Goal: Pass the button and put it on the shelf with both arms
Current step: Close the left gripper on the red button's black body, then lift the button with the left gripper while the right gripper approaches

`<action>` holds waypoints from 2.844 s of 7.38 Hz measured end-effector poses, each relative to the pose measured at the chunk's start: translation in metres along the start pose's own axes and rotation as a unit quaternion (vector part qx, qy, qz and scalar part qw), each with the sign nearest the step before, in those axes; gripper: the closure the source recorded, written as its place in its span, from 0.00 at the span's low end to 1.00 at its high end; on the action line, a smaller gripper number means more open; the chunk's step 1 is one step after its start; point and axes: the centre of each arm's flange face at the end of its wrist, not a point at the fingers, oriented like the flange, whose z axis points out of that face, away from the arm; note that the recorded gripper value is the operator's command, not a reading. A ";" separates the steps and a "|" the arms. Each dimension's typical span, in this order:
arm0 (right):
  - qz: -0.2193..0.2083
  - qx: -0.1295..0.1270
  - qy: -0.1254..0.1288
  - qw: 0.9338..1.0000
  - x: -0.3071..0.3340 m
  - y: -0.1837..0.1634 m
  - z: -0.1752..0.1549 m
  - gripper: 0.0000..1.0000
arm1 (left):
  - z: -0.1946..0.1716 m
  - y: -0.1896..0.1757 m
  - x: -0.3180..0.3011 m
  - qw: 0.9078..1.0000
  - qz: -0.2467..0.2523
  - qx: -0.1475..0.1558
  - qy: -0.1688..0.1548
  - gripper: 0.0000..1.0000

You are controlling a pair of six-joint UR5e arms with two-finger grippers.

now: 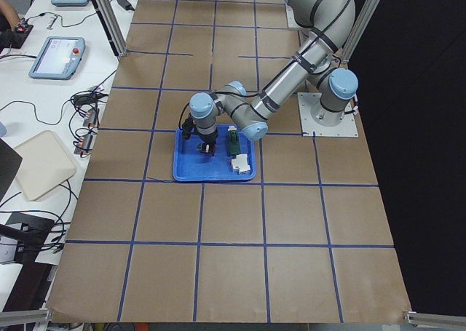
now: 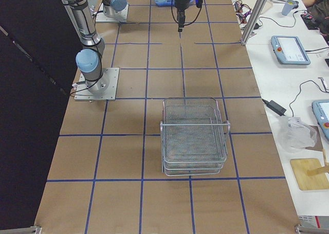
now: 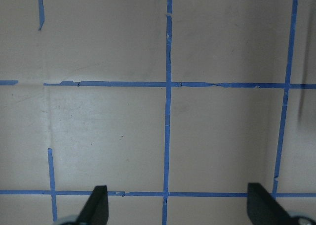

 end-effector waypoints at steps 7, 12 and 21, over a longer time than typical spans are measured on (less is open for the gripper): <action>0.000 0.013 0.000 1.000 0.000 -0.004 -0.001 0.00 | -0.084 -0.046 0.097 0.963 0.252 0.092 -0.013 1.00; 0.024 0.011 -0.048 0.999 0.015 -0.011 0.001 0.00 | -0.147 -0.095 0.323 0.847 0.507 0.149 0.056 1.00; -0.493 0.203 -0.209 0.820 0.081 -0.025 -0.010 0.00 | -0.228 -0.044 0.582 0.752 0.603 0.239 0.120 1.00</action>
